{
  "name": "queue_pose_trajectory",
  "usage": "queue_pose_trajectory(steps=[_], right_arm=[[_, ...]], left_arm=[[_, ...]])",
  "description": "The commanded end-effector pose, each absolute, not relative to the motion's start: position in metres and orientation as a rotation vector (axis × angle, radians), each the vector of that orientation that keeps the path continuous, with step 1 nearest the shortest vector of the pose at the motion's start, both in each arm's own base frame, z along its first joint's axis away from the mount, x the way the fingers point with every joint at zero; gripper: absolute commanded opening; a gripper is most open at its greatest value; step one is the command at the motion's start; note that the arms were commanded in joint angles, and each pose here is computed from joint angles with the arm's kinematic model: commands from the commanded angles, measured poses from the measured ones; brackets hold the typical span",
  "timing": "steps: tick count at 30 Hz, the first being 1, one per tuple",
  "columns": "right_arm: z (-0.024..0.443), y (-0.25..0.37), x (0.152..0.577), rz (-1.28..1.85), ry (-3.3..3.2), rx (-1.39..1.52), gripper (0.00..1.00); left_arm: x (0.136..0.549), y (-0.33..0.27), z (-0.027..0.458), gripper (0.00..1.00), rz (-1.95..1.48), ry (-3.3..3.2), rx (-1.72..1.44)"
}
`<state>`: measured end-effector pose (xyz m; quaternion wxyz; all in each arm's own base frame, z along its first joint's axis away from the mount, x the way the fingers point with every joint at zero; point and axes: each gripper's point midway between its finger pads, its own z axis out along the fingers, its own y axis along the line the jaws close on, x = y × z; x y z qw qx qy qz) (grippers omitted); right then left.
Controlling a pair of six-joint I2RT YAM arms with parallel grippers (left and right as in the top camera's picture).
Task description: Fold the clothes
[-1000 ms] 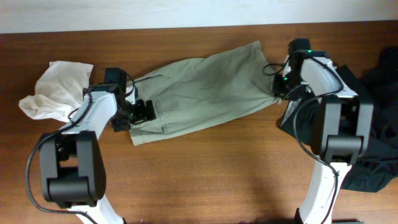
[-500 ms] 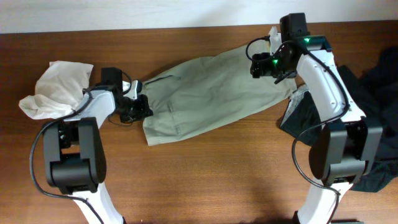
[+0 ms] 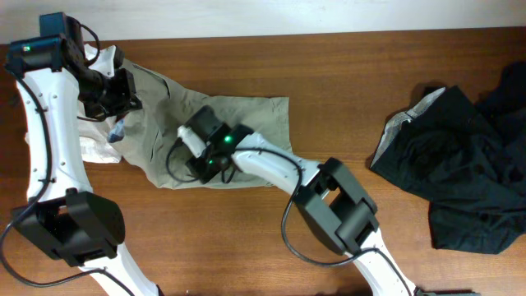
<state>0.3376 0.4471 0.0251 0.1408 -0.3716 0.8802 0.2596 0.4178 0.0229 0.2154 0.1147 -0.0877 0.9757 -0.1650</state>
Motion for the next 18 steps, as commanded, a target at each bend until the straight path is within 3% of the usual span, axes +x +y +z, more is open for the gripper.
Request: queue_pose_trajectory(steps=[1, 4, 9, 14, 18], right_arm=[[0.020, 0.440, 0.342, 0.676, 2.577, -1.041, 0.09], [0.077, 0.307, 0.425, 0.310, 2.697, -0.697, 0.10], [0.032, 0.144, 0.447, 0.196, 2.971, -0.261, 0.09], [0.014, 0.153, 0.455, 0.319, 2.950, -0.330, 0.09], [-0.007, 0.184, 0.426, 0.346, 3.034, -0.439, 0.09]], left_arm=[[0.420, 0.018, 0.235, 0.00, -0.515, 2.798, -0.212], [0.420, 0.018, 0.235, 0.00, -0.515, 2.798, -0.212], [0.421, 0.018, 0.235, 0.00, -0.512, 2.796, -0.210], [0.419, 0.029, 0.231, 0.00, -0.425, 2.817, -0.225], [0.433, 0.014, 0.241, 0.00, -0.555, 2.737, -0.199]])
